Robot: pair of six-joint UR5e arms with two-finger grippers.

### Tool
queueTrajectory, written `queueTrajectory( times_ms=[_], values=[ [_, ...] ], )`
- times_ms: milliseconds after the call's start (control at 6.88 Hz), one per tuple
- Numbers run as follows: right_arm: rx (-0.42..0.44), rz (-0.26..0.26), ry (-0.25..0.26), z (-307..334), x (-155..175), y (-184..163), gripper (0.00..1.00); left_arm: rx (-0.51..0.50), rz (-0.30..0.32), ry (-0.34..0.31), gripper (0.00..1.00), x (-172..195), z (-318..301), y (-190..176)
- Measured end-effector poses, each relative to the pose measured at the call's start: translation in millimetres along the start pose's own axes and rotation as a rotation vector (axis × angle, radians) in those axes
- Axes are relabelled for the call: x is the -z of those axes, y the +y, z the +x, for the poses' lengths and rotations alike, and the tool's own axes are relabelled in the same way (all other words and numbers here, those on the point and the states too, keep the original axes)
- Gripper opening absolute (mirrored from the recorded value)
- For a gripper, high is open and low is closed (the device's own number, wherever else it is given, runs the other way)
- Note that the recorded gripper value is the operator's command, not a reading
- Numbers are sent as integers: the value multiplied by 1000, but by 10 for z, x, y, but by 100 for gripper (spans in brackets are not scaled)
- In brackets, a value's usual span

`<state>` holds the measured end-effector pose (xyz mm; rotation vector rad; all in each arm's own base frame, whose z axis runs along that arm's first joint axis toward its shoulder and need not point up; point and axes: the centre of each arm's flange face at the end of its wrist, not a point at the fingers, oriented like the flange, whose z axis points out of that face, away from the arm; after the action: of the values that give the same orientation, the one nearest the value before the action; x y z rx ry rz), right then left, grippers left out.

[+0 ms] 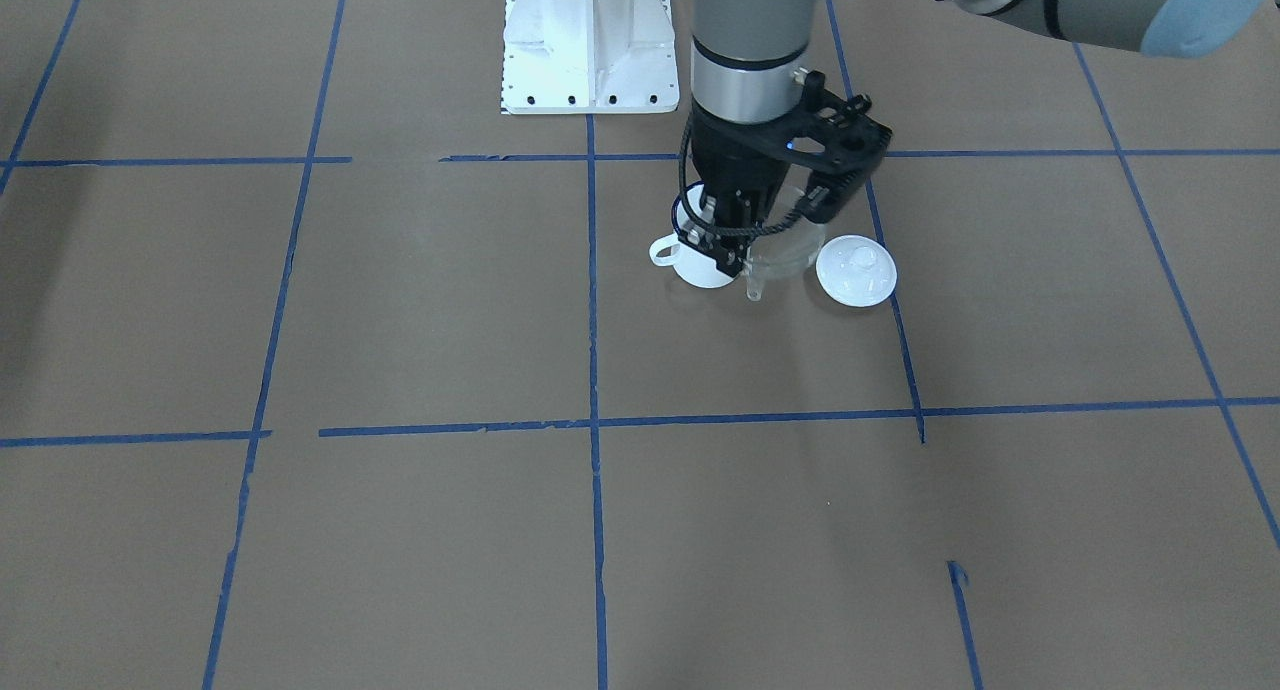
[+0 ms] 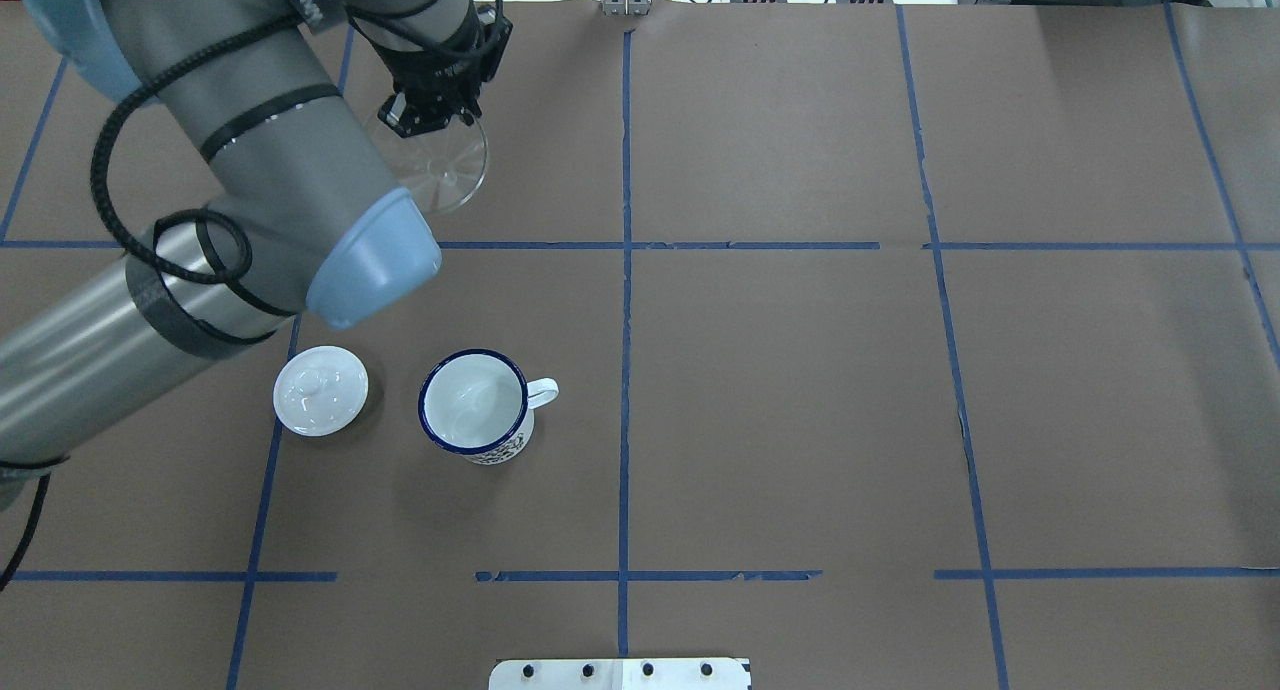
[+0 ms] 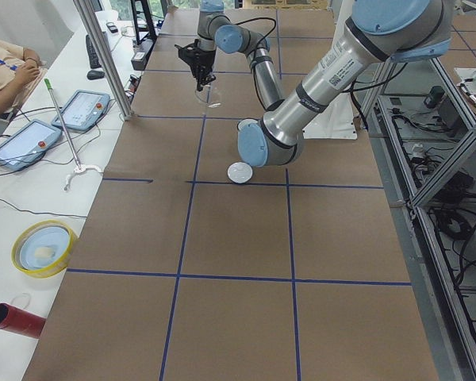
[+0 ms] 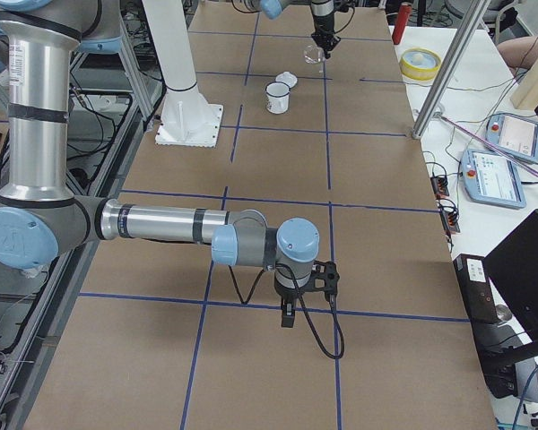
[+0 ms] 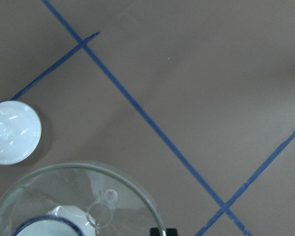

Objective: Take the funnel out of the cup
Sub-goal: 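Lift the glass funnel out of the mug, farther from the robot, then lower the glass funnel onto the table and open the left gripper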

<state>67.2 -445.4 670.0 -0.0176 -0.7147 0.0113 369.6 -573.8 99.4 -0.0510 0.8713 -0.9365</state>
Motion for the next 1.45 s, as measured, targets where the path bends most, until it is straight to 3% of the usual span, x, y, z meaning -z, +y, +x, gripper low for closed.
queueTrajectory(
  times_ms=[436,873,1455],
  values=[
    [0,0,0,0,0,0,100,37,8,225,0,-617,-71,-867],
    [0,0,0,0,0,0,100,148,47,490,0,-1053,-409,-1271],
    [0,0,0,0,0,0,100,146,77,548,0,-1910,-696,-926]
  ],
)
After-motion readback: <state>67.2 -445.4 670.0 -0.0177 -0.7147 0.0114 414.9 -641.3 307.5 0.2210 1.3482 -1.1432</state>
